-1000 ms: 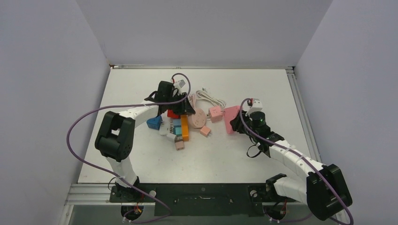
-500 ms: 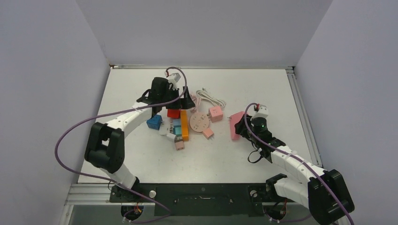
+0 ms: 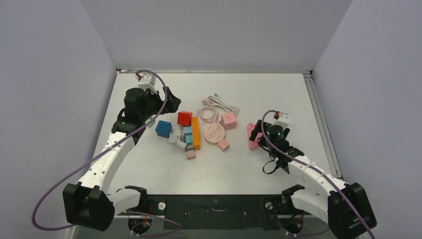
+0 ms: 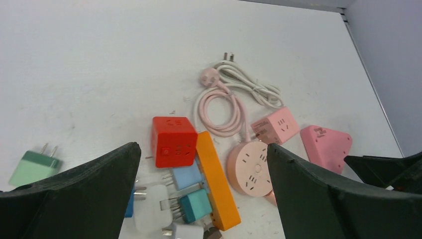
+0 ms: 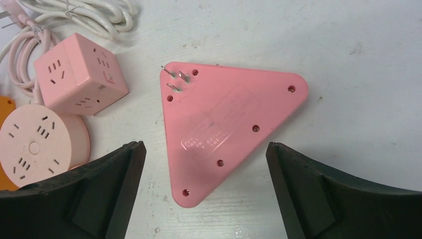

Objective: Pull the plug off the socket
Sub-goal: Place the socket at the center of the board, then reset both arms

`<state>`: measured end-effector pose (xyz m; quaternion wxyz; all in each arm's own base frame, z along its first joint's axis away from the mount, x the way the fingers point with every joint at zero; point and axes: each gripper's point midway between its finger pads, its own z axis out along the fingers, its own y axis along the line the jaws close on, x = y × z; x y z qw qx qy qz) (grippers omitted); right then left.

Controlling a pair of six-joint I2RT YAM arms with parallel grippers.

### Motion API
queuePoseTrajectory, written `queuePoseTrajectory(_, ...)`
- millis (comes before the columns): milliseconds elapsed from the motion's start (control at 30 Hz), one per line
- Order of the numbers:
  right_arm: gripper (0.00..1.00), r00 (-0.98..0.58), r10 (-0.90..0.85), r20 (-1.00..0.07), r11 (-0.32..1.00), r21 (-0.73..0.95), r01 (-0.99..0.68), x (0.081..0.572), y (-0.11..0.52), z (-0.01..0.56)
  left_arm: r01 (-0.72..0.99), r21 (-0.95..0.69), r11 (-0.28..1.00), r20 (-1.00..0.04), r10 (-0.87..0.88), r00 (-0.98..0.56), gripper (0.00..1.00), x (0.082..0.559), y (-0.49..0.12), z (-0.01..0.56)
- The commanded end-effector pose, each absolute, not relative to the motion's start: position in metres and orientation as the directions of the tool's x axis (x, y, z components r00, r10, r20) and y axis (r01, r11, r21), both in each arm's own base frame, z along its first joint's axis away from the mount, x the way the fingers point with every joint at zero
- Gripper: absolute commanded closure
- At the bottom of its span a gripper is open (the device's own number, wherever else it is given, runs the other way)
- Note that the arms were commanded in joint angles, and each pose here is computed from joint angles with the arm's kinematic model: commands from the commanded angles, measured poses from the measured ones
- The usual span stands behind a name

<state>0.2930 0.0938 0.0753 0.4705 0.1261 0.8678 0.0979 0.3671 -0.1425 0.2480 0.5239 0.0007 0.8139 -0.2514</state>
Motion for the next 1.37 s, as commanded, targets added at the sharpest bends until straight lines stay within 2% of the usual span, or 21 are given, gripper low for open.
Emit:
queuePoseTrajectory(0, 0.04, -0.419, 0.332, -0.845, 0.94, 0.264, 0.215, 0.307, 0.073, 0.111, 0.135, -0.375, 0.917, -0.862, -0.291, -0.416, 0.04, 0.356, -0.099, 0.243)
queuePoseTrajectory(67, 0.1, -0.406, 0.321, -0.856, 0.939, 0.232, 0.253, 0.307, 0.064, 0.116, 0.086, -0.358, 0.93, -0.863, -0.295, -0.411, 0.04, 0.349, -0.084, 0.239)
queuePoseTrajectory(167, 0.1, -0.381, 0.294, -0.877, 0.947, 0.211, 0.244, 0.313, 0.062, 0.129, 0.037, -0.31, 0.95, -0.885, -0.273, -0.378, 0.04, 0.338, -0.067, 0.241)
queuePoseTrajectory(467, 0.1, -0.191, 0.157, -0.969, 0.977, 0.125, 0.171, 0.333, 0.054, 0.207, -0.114, -0.262, 0.958, -0.955, -0.275, -0.112, 0.04, 0.307, -0.022, 0.288)
queuePoseTrajectory(700, 0.1, -0.031, 0.072, -0.997, 0.989, 0.068, 0.132, 0.323, 0.047, 0.247, -0.018, -0.25, 0.968, -0.968, -0.25, 0.007, 0.04, 0.285, -0.032, 0.311)
queuePoseTrajectory(900, 0.1, 0.022, 0.088, -0.996, 0.99, 0.09, 0.111, 0.313, 0.046, 0.254, 0.003, -0.256, 0.967, -0.965, -0.256, 0.048, 0.04, 0.277, -0.032, 0.318)
queuePoseTrajectory(1333, 0.1, 0.013, 0.082, -0.997, 0.989, 0.083, 0.118, 0.313, 0.045, 0.253, -0.017, -0.249, 0.968, -0.968, -0.248, 0.043, 0.04, 0.277, -0.029, 0.317)
